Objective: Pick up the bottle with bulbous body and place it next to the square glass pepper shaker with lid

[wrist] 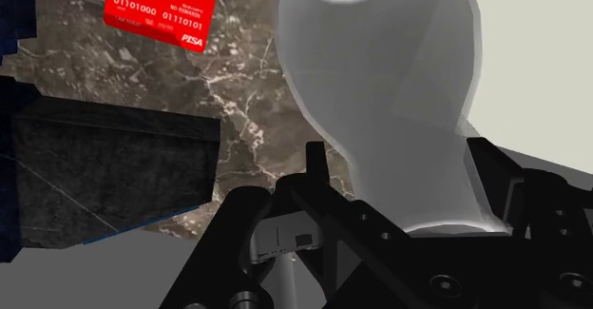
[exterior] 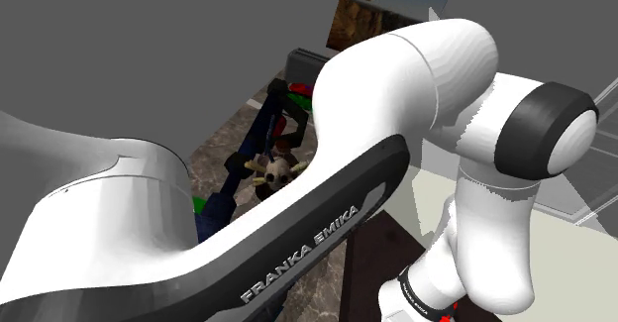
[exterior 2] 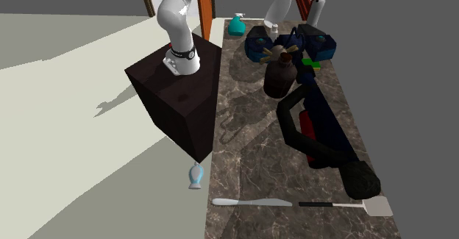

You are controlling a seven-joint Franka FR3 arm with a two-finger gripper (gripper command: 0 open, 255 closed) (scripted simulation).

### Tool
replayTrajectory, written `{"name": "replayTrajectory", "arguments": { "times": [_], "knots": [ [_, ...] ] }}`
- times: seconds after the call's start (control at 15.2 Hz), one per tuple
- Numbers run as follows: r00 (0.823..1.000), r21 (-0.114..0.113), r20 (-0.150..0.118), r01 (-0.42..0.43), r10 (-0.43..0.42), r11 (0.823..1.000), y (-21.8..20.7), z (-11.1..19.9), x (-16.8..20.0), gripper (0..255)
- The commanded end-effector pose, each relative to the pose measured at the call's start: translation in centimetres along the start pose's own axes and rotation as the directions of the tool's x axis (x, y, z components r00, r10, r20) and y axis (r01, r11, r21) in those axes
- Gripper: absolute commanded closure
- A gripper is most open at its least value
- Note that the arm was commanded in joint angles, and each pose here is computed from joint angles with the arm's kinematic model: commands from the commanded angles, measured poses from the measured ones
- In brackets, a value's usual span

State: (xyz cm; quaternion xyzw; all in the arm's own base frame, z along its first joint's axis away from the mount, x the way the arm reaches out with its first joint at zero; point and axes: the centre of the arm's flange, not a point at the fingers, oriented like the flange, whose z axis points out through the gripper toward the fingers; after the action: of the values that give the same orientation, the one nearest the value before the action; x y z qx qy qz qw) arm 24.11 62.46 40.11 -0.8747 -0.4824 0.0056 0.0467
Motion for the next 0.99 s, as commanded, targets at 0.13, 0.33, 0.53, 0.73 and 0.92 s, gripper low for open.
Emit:
{"name": "replayTrajectory", "arguments": {
  "times": [0.13,0.33,0.53,0.73,0.92],
  "knots": [
    [1.000,-0.001,0.009,0.000,0.000,1.000,0.3,2.6,-0.1,255],
    [1.000,-0.001,0.009,0.000,0.000,1.000,0.4,4.2,-0.1,255],
    [1.000,-0.001,0.009,0.000,0.000,1.000,0.6,5.8,-0.2,255],
    [1.000,-0.001,0.009,0.000,0.000,1.000,0.7,6.8,-0.2,255],
    [1.000,-0.001,0.009,0.000,0.000,1.000,0.7,6.8,-0.2,255]
  ]
}}
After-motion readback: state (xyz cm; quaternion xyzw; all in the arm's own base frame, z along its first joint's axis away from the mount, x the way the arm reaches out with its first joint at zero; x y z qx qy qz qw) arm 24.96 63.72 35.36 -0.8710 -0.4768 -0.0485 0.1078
